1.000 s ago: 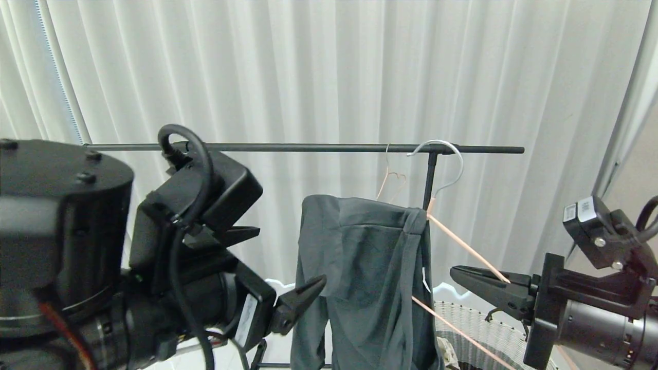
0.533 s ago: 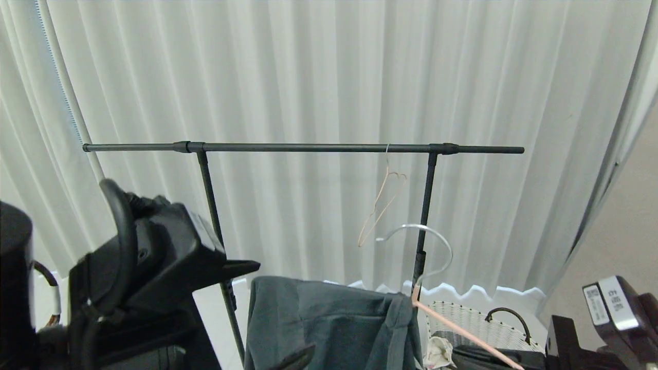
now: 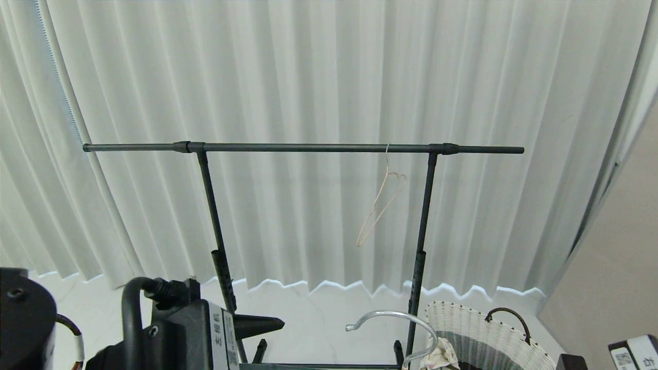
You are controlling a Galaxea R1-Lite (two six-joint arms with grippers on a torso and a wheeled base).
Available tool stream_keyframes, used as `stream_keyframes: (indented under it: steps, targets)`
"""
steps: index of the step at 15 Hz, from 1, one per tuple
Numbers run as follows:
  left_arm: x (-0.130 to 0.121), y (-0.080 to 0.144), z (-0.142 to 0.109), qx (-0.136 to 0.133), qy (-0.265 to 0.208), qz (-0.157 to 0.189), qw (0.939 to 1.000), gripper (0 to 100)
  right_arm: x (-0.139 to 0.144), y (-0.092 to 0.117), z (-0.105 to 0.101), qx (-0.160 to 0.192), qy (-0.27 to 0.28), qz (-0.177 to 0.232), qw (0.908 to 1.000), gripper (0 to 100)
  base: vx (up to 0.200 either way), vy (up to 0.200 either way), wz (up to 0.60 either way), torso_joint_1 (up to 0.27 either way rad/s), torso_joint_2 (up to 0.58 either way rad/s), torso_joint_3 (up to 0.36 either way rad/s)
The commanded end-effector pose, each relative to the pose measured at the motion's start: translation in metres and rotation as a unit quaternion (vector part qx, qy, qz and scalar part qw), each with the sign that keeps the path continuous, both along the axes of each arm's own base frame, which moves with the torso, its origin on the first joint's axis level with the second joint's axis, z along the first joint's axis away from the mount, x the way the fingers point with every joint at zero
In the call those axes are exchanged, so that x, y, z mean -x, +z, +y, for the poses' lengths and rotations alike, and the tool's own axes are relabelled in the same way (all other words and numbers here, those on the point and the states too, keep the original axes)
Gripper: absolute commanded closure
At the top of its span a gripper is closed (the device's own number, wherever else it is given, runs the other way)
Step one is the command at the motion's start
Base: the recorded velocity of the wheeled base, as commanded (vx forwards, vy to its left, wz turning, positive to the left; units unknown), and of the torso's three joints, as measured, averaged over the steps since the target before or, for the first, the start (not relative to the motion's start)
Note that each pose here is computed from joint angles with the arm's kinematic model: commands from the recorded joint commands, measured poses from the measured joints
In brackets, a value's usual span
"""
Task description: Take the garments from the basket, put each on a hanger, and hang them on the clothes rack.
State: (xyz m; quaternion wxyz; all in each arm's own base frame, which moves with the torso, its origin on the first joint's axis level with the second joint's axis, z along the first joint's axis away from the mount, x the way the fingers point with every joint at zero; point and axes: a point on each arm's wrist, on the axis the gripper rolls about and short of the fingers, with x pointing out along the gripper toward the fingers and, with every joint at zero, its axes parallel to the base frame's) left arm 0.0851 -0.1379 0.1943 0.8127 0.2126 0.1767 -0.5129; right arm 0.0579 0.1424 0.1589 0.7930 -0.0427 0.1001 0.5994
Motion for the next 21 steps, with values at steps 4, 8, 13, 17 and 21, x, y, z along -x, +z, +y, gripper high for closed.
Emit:
stream_keyframes:
  steps: [4,8,13,17,21]
  targets:
    - [-0.006,-0.008,-0.013,0.004,-0.02,0.013,0.9997,0,0.006,0.002,-0.002,-0.01,0.017,-0.008,0.9998,100,0.0,0.0,0.0,0.0,0.0,0.0]
    - [-0.003,-0.011,-0.02,0.009,-0.06,0.023,0.9979,0,0.013,-0.001,-0.008,-0.008,0.036,-0.026,0.999,100,0.0,0.0,0.0,0.0,0.0,0.0]
    - [-0.002,-0.015,-0.027,0.005,-0.073,0.026,0.997,100,0.017,0.002,-0.008,-0.016,0.048,-0.031,0.9983,100,0.0,0.0,0.0,0.0,0.0,0.0]
    - [0.002,-0.019,-0.029,-0.002,-0.085,0.03,0.9959,100,0.017,0.005,-0.01,-0.022,0.047,-0.033,0.9981,100,0.0,0.0,0.0,0.0,0.0,0.0]
    - [0.002,-0.02,-0.029,-0.003,-0.086,0.031,0.9958,100,0.018,0.007,-0.013,-0.031,0.046,-0.035,0.9979,100,0.0,0.0,0.0,0.0,0.0,0.0]
